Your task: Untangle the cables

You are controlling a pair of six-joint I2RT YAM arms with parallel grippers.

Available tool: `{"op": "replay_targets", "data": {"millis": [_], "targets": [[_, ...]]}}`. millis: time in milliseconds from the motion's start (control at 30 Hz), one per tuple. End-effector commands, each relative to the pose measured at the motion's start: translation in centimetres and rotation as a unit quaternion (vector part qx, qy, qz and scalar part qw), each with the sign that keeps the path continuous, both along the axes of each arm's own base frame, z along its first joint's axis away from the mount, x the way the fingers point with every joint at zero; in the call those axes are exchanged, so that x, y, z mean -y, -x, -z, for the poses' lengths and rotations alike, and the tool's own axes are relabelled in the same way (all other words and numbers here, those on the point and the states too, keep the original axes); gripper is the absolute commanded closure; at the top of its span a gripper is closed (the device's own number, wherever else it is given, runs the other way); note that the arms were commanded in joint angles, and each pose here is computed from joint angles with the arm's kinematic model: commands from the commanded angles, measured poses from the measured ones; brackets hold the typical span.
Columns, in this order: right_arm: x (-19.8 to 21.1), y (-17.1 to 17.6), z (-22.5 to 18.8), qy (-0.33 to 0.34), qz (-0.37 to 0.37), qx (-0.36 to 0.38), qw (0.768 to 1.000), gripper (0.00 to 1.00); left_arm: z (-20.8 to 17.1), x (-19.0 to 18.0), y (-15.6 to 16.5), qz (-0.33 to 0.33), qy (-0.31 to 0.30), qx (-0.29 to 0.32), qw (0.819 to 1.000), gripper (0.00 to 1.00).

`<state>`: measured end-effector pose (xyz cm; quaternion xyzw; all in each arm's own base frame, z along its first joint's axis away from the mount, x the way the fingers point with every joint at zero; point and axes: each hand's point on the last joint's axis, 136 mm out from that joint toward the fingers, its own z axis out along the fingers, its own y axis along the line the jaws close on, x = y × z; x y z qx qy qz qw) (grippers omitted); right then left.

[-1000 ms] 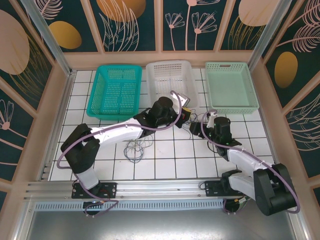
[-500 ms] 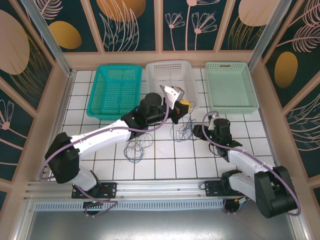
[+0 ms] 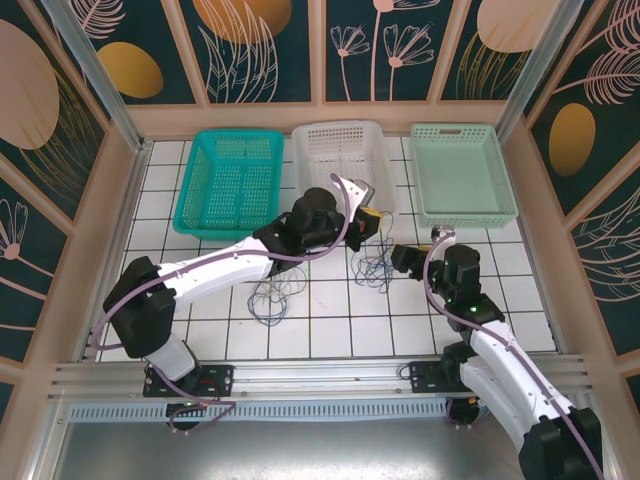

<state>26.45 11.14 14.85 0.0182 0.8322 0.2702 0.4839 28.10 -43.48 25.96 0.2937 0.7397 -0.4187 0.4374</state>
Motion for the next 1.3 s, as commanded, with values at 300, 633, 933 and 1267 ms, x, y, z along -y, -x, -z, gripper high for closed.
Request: {"op": "replay_targets", "data": {"millis": [300, 633, 933, 1267], "targets": [[-2.6, -1.5, -3.2, -0.007, -0.066, 0.069, 0.995, 0.2, -1.3, 1.0, 1.8, 0.052, 0.019, 0.001, 0.998, 1.0], [-4.2, -2.9, -4.0, 0.001, -0.099, 0.1, 0.99, 0.22, -1.8, 1.4, 3.1, 0.099, 0.021, 0.018, 0.995, 1.0], [-5.1, -2.7, -5.0, 0.005, -0.133, 0.12, 0.984, 0.24, -1.5, 1.5, 4.1, 0.13, 0.009, 0.024, 0.991, 0.99], [-6.4, -1.6, -5.7, 0.004, -0.164, 0.139, 0.977, 0.24, -1.1, 0.7, 1.6, 0.053, -0.01, 0.01, 0.999, 0.99]]}}
